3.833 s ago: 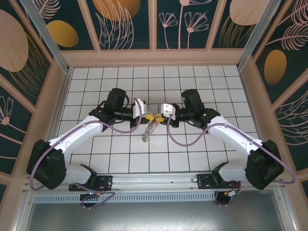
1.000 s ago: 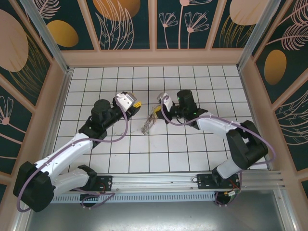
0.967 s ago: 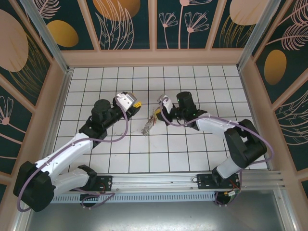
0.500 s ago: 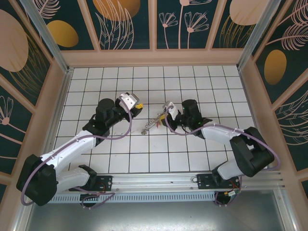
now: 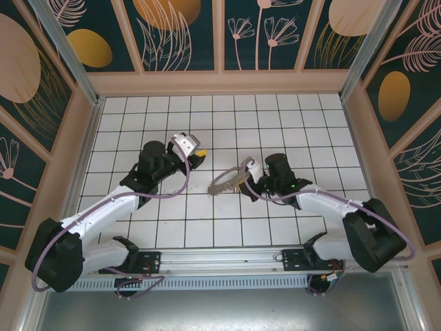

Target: Put the keys on the keyring

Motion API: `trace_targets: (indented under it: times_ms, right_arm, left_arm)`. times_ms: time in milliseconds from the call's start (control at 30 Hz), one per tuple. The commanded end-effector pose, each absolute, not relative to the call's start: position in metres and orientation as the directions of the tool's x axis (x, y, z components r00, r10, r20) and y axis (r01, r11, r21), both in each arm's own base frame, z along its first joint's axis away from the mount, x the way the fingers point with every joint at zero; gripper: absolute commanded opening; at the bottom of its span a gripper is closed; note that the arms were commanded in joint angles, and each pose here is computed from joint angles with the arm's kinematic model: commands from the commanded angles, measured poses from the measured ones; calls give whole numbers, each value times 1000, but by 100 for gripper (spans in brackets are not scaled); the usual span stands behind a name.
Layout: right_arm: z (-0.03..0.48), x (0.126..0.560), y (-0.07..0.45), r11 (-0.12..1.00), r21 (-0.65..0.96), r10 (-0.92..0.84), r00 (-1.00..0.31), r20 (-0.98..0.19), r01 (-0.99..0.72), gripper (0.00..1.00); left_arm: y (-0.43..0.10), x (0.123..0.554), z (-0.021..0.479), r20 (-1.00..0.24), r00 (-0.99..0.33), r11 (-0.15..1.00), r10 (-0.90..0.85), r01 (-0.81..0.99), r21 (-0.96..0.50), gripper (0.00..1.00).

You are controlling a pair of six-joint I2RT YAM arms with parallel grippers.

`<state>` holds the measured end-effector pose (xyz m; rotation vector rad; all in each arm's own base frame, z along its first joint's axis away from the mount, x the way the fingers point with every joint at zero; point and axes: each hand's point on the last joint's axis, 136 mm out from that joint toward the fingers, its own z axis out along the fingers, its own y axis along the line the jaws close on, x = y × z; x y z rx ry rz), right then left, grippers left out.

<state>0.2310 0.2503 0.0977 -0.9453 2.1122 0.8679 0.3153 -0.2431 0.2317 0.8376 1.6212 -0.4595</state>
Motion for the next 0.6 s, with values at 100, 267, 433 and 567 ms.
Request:
trace_targets:
  times_ms: [100, 267, 433, 567]
  right_arm:
    - [121, 235, 250, 553, 328, -273, -539, -797, -766, 26]
    - [126, 253, 229, 689, 364, -183, -636, -749, -627, 33]
    - [109, 274, 201, 778, 535, 22, -835, -549, -331, 32]
    - [85, 270, 200, 801, 549, 23, -904, -428, -240, 33]
  left_arm:
    - [-246, 314, 239, -975, -45, 662, 217, 741, 113, 46]
    - [-245, 317, 234, -979, -98, 685, 181, 727, 54, 47]
    - [-244, 336, 213, -957, -281, 754, 70, 643, -133, 51]
    - [-255, 349, 178, -878, -472, 770, 80, 589, -246, 51]
